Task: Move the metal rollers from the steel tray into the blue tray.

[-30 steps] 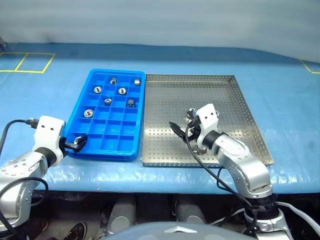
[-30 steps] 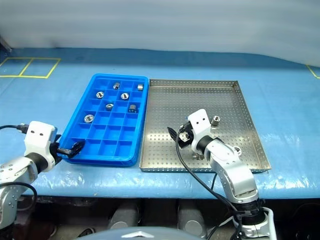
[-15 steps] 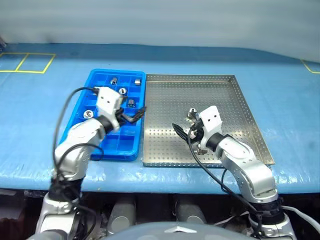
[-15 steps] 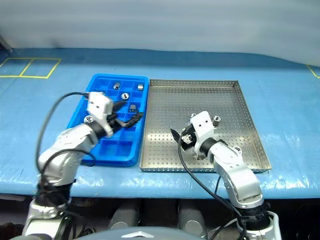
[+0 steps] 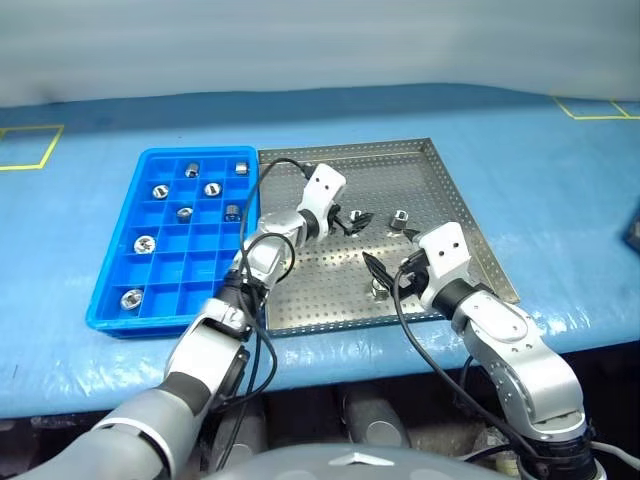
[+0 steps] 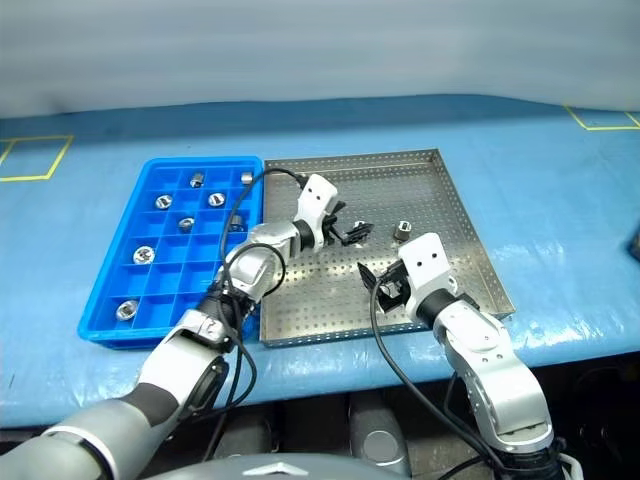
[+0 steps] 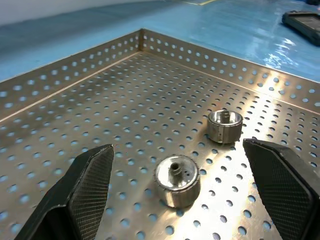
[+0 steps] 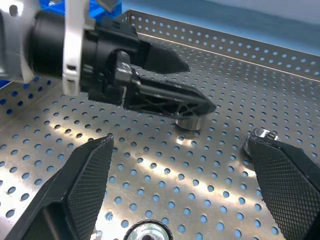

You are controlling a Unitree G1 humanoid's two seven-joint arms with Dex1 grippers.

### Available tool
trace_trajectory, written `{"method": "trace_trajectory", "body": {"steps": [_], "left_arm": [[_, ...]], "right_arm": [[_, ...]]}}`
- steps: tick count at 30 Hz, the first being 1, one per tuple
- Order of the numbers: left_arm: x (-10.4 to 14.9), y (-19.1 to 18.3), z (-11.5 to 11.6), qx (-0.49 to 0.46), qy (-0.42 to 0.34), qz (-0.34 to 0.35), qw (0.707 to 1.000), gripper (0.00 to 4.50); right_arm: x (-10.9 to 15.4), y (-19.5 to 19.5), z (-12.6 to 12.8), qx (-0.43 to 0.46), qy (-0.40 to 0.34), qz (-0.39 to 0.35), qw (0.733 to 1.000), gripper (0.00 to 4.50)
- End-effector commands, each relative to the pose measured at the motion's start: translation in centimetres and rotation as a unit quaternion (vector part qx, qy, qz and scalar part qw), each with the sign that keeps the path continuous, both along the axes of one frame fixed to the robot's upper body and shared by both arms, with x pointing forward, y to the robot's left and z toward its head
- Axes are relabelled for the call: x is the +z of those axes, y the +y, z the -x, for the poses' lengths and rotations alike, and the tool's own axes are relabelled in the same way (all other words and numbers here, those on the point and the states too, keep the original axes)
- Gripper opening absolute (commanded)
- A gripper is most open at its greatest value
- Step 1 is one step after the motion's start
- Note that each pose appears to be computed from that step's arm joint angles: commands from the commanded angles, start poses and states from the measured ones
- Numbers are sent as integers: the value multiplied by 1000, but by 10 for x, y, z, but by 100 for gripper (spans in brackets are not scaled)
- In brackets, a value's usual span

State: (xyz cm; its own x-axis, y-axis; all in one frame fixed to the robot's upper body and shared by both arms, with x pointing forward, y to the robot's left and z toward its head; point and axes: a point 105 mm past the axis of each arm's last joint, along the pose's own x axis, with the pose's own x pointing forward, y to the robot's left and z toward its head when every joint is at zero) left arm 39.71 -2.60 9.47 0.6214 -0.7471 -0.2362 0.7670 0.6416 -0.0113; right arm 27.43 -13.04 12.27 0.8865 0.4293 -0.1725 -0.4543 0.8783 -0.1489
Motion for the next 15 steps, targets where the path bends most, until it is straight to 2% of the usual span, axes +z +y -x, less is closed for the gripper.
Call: {"method": "trace_trajectory", "body": {"steps": [1, 7, 15], "left_arm": [[13, -5, -15, 23, -33, -11, 999, 448], [6, 0, -28, 74, -34, -41, 996, 448], [-11, 7, -25, 70, -17, -70, 995, 448]], "right_arm": [[12, 0, 3, -5, -26, -1, 1000, 450], [11, -4, 4, -22, -26, -2, 999, 450], [12, -8, 2, -39, -29, -7, 999, 450]]}}
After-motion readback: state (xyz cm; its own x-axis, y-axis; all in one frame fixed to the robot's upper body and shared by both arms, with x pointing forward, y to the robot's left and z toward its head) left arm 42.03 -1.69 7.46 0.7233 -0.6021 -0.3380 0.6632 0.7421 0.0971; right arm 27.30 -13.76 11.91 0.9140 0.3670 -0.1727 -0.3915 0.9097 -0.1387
